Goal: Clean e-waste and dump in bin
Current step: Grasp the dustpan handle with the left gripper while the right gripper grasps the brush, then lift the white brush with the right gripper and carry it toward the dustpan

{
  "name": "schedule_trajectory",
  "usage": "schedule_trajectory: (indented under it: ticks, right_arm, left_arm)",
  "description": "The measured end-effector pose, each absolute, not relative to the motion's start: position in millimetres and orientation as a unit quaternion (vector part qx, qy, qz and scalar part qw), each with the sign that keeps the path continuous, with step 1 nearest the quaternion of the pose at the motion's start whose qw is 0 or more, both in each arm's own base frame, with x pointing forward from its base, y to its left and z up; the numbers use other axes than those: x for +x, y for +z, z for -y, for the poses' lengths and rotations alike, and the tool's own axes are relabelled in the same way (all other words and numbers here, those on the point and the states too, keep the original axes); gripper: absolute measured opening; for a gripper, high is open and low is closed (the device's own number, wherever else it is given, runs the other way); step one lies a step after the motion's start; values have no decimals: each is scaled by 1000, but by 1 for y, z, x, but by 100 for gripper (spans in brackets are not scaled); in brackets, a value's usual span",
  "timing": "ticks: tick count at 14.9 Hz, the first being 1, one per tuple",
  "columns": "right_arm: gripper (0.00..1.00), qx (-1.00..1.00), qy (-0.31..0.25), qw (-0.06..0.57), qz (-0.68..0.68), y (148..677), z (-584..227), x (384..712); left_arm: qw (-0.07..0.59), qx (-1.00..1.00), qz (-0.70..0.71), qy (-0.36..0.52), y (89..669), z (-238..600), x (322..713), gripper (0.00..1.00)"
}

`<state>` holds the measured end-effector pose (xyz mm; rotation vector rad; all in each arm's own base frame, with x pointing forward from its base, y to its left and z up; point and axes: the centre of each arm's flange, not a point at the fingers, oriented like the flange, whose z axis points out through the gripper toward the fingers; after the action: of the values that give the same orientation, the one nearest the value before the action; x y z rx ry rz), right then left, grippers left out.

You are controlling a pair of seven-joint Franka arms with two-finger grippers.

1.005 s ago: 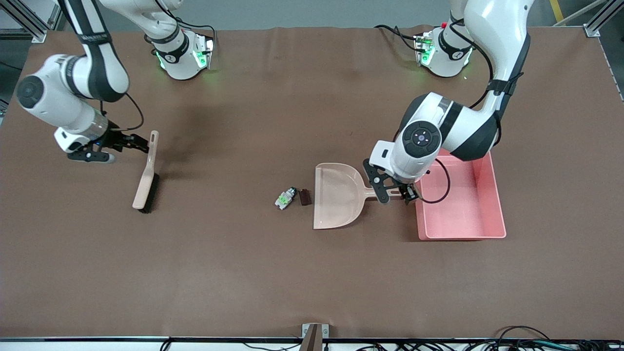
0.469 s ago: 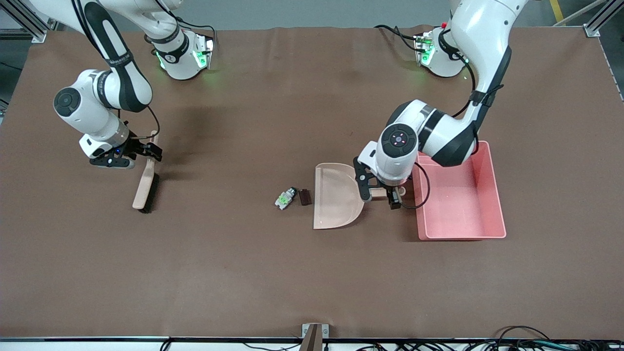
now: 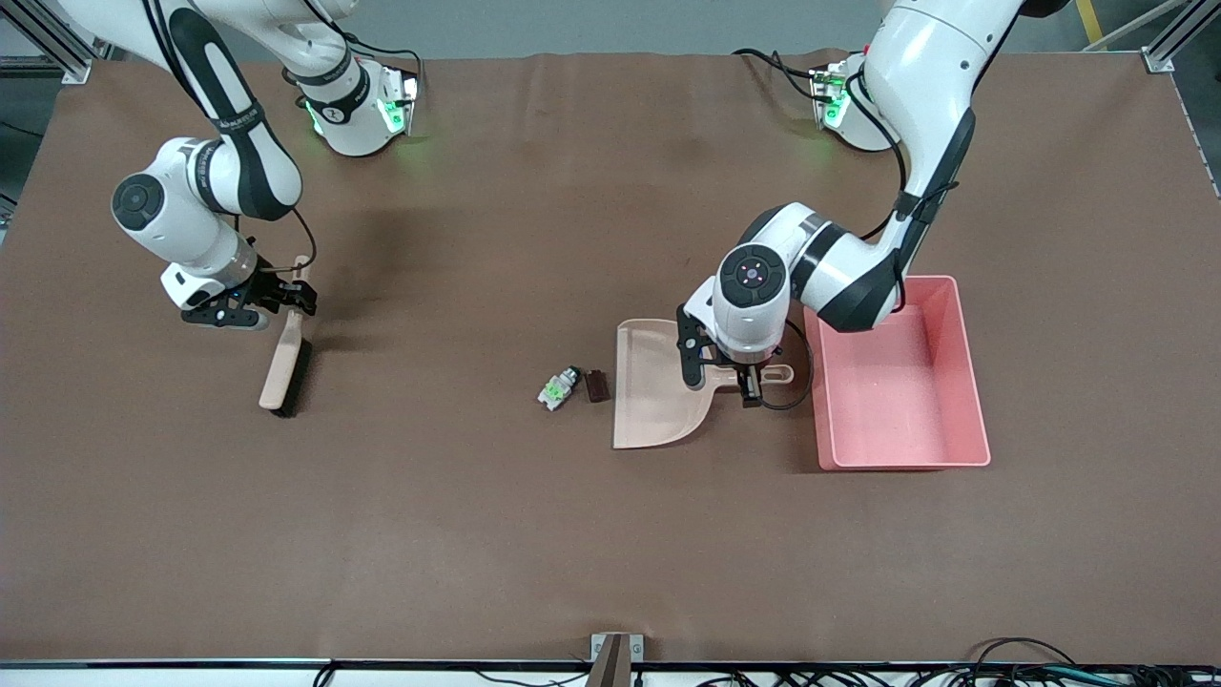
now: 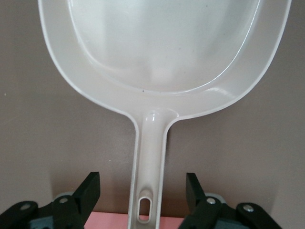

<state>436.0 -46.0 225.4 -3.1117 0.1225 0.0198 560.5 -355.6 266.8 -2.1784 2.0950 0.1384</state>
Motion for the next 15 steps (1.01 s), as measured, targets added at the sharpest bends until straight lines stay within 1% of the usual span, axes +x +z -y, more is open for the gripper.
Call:
schedule_trajectory:
  ticks: [1, 3, 4, 5, 7, 10, 15]
  right_arm:
    - [67, -999, 6, 14, -38, 225, 45, 436]
    - [47, -999, 7, 14, -36, 225, 43, 436]
    - [39, -999, 7, 14, -36, 225, 43, 436]
    - [38, -999, 7, 14, -36, 225, 42, 436]
    - [26, -999, 7, 14, -36, 225, 42, 436]
    - [26, -999, 7, 14, -36, 225, 42, 436]
    - [26, -999, 7, 14, -33, 225, 39, 436]
  left_arm:
    - [57, -717, -694, 45, 265, 357, 560, 81]
    - [55, -715, -696, 45, 259, 359, 559, 80]
    - [54, -714, -697, 47, 256, 360, 558, 77]
    - [53, -714, -697, 49, 253, 360, 558, 77]
    - [51, -713, -698, 50, 247, 360, 558, 76]
    - [51, -710, -701, 50, 243, 364, 556, 76]
    - [62, -700, -709, 52, 238, 366, 555, 73]
